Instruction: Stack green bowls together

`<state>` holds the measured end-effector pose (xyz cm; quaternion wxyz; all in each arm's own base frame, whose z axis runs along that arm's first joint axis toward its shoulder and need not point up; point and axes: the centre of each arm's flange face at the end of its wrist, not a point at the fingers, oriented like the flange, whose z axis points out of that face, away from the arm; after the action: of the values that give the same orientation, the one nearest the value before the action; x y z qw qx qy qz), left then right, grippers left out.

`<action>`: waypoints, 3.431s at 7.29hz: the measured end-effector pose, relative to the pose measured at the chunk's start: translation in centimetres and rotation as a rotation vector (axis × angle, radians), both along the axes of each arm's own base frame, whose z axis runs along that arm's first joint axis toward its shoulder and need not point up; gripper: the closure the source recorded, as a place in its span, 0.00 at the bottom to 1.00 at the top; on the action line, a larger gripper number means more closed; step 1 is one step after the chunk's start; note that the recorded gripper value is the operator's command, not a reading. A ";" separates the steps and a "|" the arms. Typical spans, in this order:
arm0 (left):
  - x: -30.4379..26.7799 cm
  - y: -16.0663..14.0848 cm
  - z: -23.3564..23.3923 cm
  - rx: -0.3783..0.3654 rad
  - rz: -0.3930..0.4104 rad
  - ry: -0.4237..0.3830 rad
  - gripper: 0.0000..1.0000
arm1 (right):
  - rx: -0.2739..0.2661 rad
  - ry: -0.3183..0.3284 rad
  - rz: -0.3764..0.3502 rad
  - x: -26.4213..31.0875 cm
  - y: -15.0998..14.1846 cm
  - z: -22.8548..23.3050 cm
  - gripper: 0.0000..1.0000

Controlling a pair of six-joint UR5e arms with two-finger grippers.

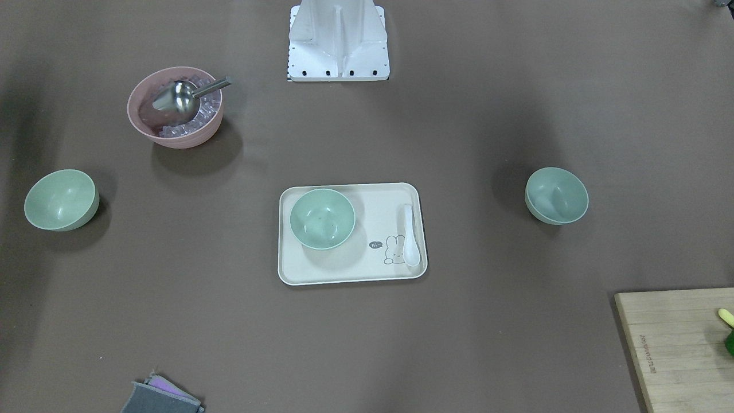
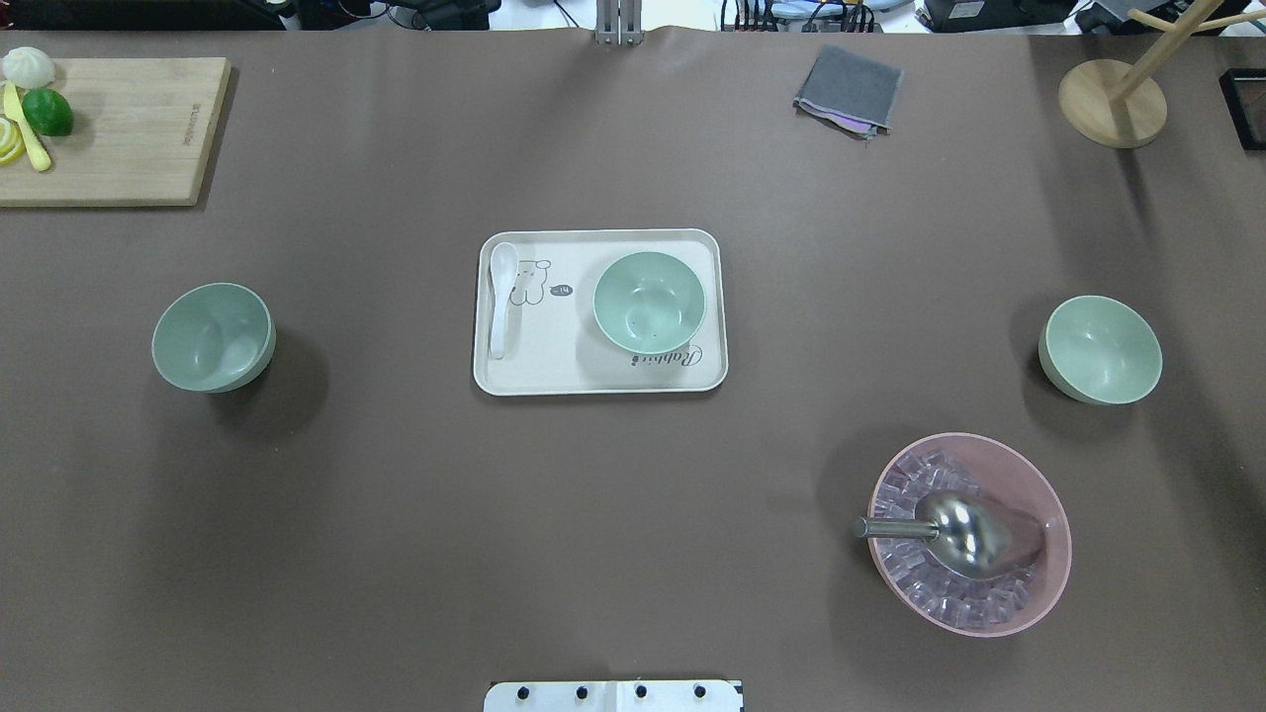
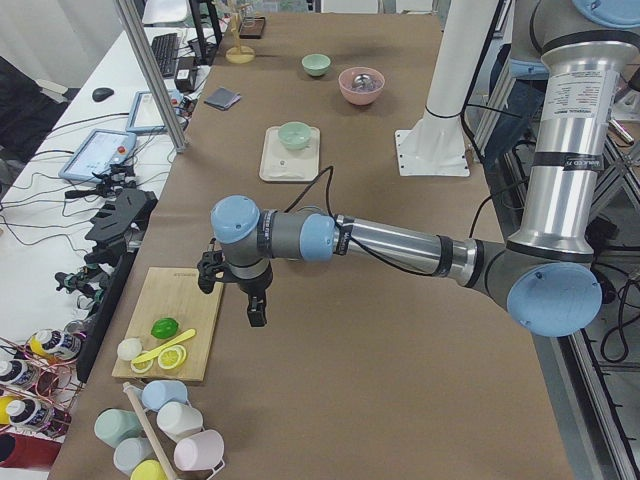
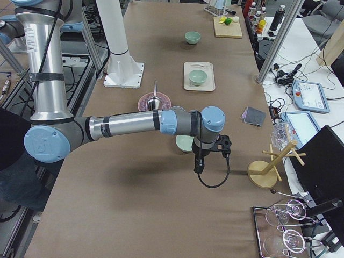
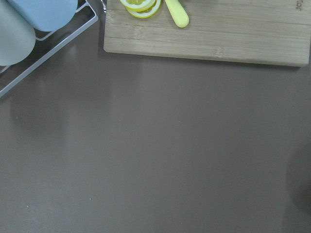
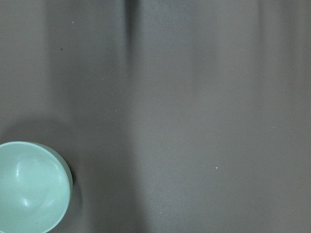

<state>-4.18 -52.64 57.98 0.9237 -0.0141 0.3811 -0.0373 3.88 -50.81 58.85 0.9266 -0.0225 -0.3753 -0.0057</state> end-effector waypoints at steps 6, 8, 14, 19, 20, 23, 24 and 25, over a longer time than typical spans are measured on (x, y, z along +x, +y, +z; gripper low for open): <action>0.0 0.1 0.2 -0.003 0.001 0.000 0.02 | 0.006 -0.001 0.000 0.0 -0.1 -0.3 0.00; 0.0 0.0 0.1 -0.001 0.001 0.000 0.02 | 0.008 -0.001 0.000 0.0 -0.1 -0.4 0.00; 0.0 0.0 0.3 -0.003 0.001 0.000 0.02 | 0.018 -0.003 0.001 0.0 -0.3 -0.9 0.00; 0.0 0.0 0.3 -0.004 0.001 0.000 0.02 | 0.025 -0.005 0.001 0.0 -0.2 -1.3 0.00; 0.0 0.0 0.2 -0.002 0.001 0.000 0.02 | 0.025 -0.006 0.001 0.0 -0.2 -1.3 0.00; 0.0 -0.2 -0.1 0.003 0.001 0.000 0.02 | 0.023 -0.006 0.002 0.0 -0.2 -1.2 0.00; 0.0 -0.3 -0.2 0.005 0.001 0.000 0.02 | 0.024 -0.007 0.002 0.0 -0.2 -1.3 0.00; 0.1 -0.5 -0.7 0.015 0.001 0.001 0.02 | 0.025 -0.007 0.002 0.0 -0.2 -1.3 0.00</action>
<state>-4.11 -53.14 57.33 0.9237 -0.0075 0.3817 -0.0339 3.84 -51.02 57.51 0.9254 -0.0107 -0.3786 -0.0095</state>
